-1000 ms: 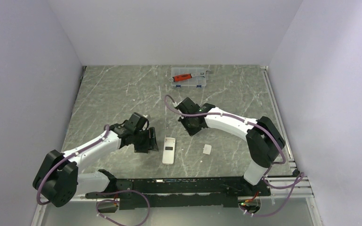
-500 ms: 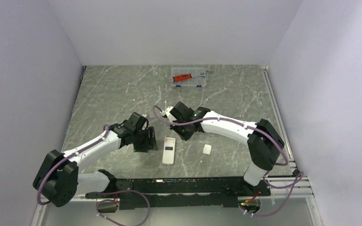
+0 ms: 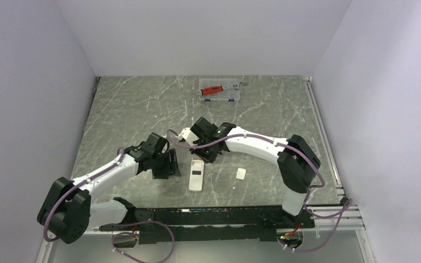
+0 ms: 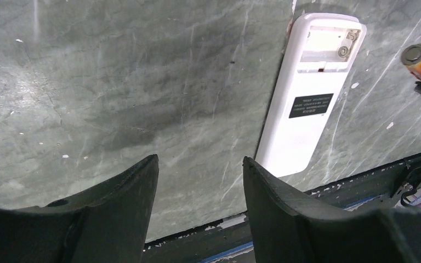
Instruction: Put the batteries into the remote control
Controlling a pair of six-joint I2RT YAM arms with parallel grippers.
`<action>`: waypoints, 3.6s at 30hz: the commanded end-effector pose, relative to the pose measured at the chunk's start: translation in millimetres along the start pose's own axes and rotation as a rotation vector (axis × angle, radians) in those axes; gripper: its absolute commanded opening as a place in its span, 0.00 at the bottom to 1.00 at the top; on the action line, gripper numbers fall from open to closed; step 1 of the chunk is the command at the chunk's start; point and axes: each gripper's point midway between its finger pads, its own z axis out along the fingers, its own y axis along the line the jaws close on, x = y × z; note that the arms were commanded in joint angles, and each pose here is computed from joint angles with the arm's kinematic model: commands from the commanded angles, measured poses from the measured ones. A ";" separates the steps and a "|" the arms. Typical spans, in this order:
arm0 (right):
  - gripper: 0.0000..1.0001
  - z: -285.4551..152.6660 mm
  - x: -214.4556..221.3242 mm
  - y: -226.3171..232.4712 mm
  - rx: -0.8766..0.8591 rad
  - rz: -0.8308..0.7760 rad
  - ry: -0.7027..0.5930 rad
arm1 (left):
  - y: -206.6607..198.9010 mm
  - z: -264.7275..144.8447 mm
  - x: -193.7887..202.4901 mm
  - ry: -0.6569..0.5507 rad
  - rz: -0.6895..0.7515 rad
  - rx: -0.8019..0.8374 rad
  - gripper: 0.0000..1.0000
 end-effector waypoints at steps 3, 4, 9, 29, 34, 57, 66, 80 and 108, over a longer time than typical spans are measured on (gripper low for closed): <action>0.03 4.0 -9.8 4.0 -0.046 -0.071 0.018 | 1.5 -3.8 -4.1 -0.035 -0.030 0.011 0.63; 0.04 5.3 -9.6 3.8 -0.048 -0.072 0.023 | 2.4 -3.7 -3.4 -0.033 -0.038 0.011 0.63; 0.05 13.3 -6.3 2.0 -0.050 -0.073 0.066 | 0.4 -3.9 -0.5 -0.029 -0.063 0.029 0.64; 0.13 27.5 -7.9 0.7 -0.056 -0.073 0.116 | -0.6 -9.5 0.4 -0.039 -0.077 0.039 0.63; 0.16 29.2 -8.6 0.3 -0.053 -0.073 0.120 | -0.8 -10.0 -0.3 -0.037 -0.071 0.037 0.63; 0.19 35.9 -7.2 0.2 -0.055 -0.075 0.144 | 1.1 -12.4 -0.4 -0.043 -0.068 0.030 0.63; 0.22 36.4 -8.2 -0.6 -0.050 -0.070 0.144 | 1.0 -12.4 -0.1 -0.042 -0.070 0.031 0.64; 0.23 28.0 -19.5 -2.4 -0.032 -0.060 0.098 | 1.4 -12.6 0.8 -0.042 -0.074 0.031 0.64; 0.27 -7.5 -33.6 -8.0 0.050 0.051 -0.054 | -7.4 -7.7 -3.0 -0.022 -0.082 0.054 0.63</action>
